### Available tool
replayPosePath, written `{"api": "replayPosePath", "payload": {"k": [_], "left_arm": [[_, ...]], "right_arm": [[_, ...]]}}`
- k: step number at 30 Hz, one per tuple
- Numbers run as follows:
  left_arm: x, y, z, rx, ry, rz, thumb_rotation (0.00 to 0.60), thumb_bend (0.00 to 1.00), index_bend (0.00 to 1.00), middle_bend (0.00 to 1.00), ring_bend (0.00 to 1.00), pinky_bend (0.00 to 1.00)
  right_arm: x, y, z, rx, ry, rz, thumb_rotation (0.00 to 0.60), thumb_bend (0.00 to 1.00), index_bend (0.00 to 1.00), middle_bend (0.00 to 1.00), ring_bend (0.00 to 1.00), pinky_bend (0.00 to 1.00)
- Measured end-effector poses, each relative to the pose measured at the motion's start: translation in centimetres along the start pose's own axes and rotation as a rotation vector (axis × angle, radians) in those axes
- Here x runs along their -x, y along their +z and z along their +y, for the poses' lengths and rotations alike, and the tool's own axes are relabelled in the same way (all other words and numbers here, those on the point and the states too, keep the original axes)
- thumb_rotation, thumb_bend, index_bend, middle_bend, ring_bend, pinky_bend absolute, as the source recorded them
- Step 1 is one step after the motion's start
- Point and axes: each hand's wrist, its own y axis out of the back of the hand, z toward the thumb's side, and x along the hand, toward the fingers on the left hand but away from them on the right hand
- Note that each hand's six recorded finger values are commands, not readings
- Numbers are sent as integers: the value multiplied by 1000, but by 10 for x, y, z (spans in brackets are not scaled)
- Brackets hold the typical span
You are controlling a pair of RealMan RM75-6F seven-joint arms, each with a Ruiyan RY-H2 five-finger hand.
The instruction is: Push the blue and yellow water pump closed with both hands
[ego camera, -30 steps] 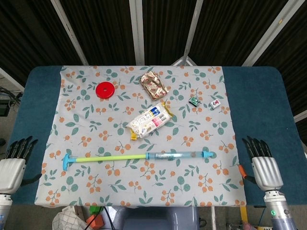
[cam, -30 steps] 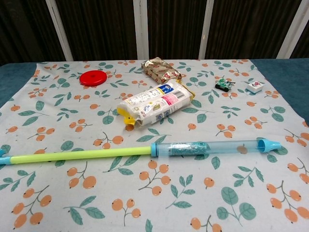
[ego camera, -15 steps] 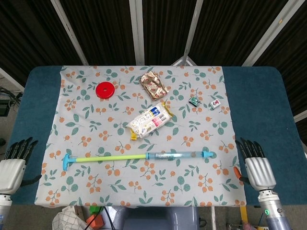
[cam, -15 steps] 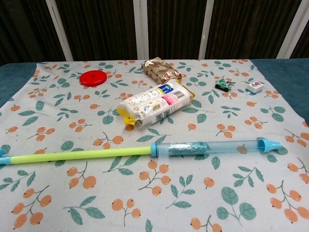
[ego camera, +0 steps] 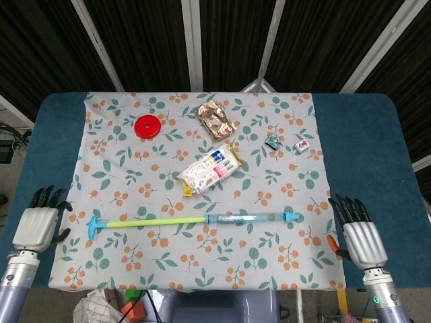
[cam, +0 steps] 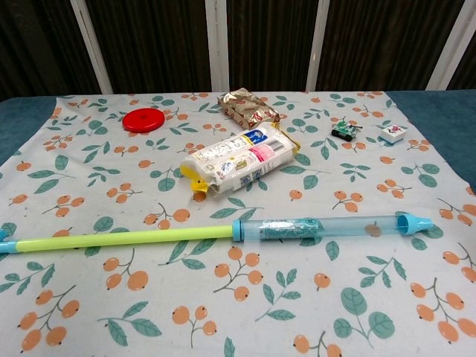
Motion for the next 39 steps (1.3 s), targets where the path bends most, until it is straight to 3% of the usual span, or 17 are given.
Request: {"api": "replayPosePath", "payload": {"k": [8,16,27,39], "left_arm": [[-39,19,-33,-63,-84,-1,600,356,454,144,0,0],[-42,42,-58,-98,-142,-42,600,362,468,147,0,0],[-34,63,-60,-81,-140,-84,600,400,476,156,0,0],[-36,69,-69,-88,-159,-77,600,416,474,156,0,0]], "right_arm": [[-1,-1,3,12,-18,8,600,390,0,0,0,0],[-2,-2,3,17,-24,10,600,389,0,0,0,0],[-2,-1,3,22,-20,12,600,389,0,0,0,0],[-3,-2,3,34,-16,8,600,389,0,0,0,0]]}}
